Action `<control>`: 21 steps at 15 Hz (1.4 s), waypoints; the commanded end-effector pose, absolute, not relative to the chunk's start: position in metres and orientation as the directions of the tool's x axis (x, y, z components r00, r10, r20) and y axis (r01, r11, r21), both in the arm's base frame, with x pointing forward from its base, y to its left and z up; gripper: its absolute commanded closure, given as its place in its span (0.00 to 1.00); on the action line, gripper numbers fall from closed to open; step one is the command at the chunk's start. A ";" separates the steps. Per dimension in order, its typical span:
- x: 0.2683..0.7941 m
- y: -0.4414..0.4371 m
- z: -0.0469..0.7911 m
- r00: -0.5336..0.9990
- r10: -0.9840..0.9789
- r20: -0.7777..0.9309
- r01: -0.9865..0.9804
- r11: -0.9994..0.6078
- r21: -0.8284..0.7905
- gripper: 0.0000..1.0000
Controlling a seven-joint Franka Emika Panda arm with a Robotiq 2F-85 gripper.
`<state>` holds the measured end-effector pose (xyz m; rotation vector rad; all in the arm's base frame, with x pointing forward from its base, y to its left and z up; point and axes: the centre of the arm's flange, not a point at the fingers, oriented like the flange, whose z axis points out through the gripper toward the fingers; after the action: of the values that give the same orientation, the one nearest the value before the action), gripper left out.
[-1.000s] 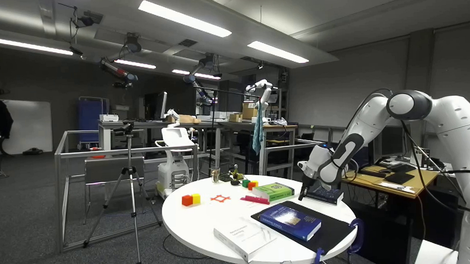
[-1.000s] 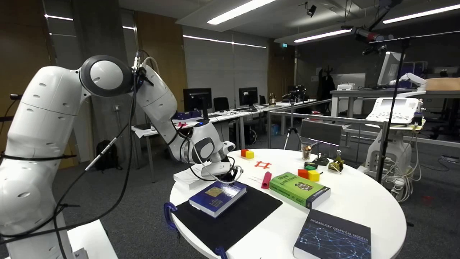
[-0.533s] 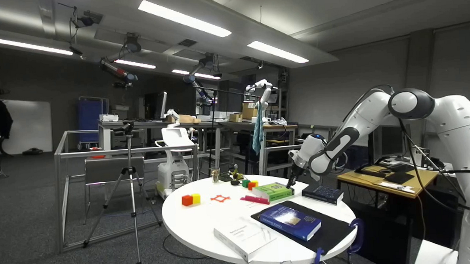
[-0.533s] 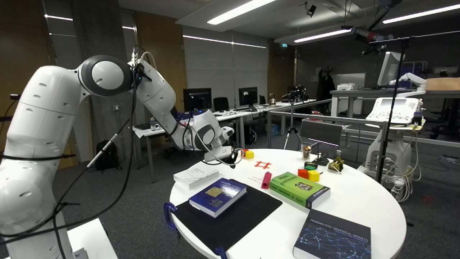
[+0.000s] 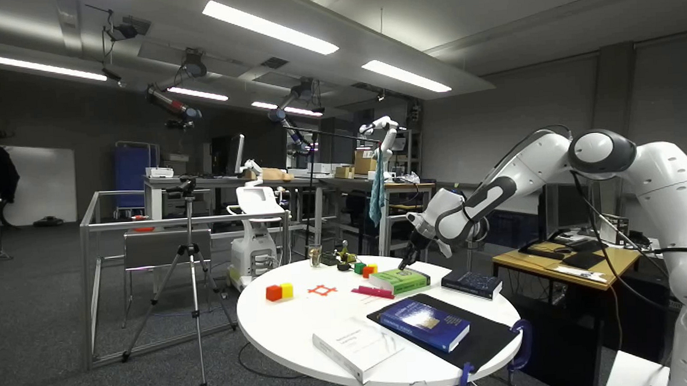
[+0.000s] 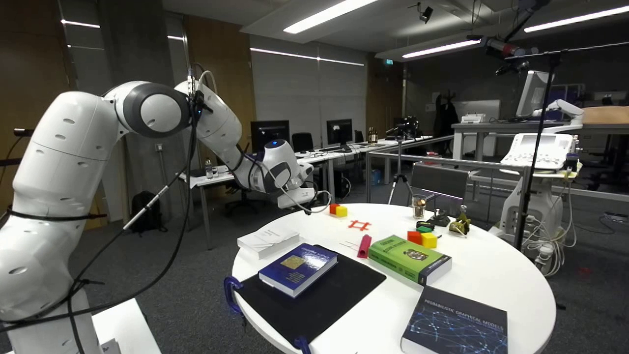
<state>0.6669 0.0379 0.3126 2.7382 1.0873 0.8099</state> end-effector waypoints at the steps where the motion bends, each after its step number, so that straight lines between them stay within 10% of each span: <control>1: 0.678 0.031 0.323 0.554 0.703 0.445 0.701 -0.683 0.206 1.00; 21: 0.688 0.048 0.309 0.514 0.781 0.355 0.789 -0.593 0.163 1.00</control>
<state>0.6778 0.0300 0.3070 2.7557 1.3683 0.6412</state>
